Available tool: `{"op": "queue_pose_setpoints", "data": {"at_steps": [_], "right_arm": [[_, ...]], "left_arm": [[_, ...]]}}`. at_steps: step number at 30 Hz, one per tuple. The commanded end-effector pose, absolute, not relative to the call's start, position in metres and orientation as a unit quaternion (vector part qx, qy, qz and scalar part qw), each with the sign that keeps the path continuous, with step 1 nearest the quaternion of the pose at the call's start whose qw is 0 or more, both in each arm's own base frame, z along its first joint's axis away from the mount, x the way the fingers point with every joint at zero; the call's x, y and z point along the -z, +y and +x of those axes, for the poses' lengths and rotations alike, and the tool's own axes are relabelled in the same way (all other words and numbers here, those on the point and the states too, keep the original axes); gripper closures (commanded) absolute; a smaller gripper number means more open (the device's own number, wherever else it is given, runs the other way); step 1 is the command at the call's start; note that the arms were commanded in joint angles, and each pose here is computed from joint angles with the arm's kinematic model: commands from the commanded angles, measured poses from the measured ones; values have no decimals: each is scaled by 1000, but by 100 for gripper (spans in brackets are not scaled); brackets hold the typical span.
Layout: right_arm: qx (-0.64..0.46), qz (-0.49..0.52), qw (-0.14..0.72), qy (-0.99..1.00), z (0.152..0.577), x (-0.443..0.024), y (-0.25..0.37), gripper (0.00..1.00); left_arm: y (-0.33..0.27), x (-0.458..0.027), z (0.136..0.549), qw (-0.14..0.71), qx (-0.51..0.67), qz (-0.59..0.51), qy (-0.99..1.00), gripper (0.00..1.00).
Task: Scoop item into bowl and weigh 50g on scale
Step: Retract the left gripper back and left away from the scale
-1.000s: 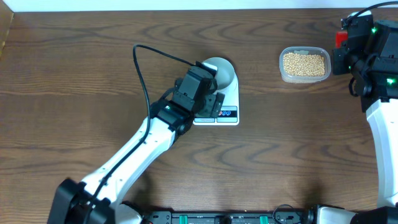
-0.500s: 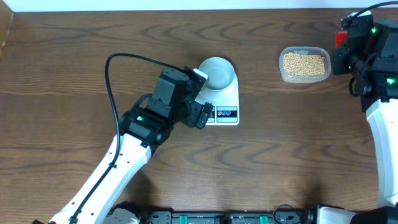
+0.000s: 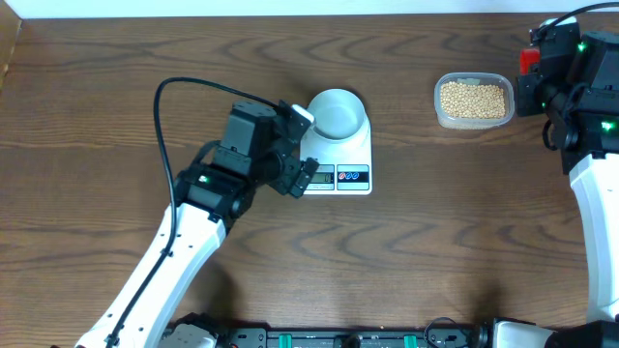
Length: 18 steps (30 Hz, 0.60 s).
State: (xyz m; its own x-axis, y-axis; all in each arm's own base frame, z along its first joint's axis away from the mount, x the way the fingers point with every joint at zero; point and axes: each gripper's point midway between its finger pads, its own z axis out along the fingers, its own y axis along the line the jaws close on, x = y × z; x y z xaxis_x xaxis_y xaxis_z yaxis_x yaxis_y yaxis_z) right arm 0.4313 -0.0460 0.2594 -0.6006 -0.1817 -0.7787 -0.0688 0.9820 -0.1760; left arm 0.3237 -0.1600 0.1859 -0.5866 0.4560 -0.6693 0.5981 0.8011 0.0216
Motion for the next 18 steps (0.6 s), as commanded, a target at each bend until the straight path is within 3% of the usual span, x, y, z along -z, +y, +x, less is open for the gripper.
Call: {"op": "queue_pose_setpoints", "data": {"at_steps": [1, 18], "right_arm": [[62, -77, 448, 889, 434, -265, -46, 99], [67, -84, 454, 884, 437, -269, -46, 99]], "left_arm": [[-156, -183, 322, 337, 130, 315, 877, 5], [-161, -169, 314, 307, 190, 370, 856, 5]]}}
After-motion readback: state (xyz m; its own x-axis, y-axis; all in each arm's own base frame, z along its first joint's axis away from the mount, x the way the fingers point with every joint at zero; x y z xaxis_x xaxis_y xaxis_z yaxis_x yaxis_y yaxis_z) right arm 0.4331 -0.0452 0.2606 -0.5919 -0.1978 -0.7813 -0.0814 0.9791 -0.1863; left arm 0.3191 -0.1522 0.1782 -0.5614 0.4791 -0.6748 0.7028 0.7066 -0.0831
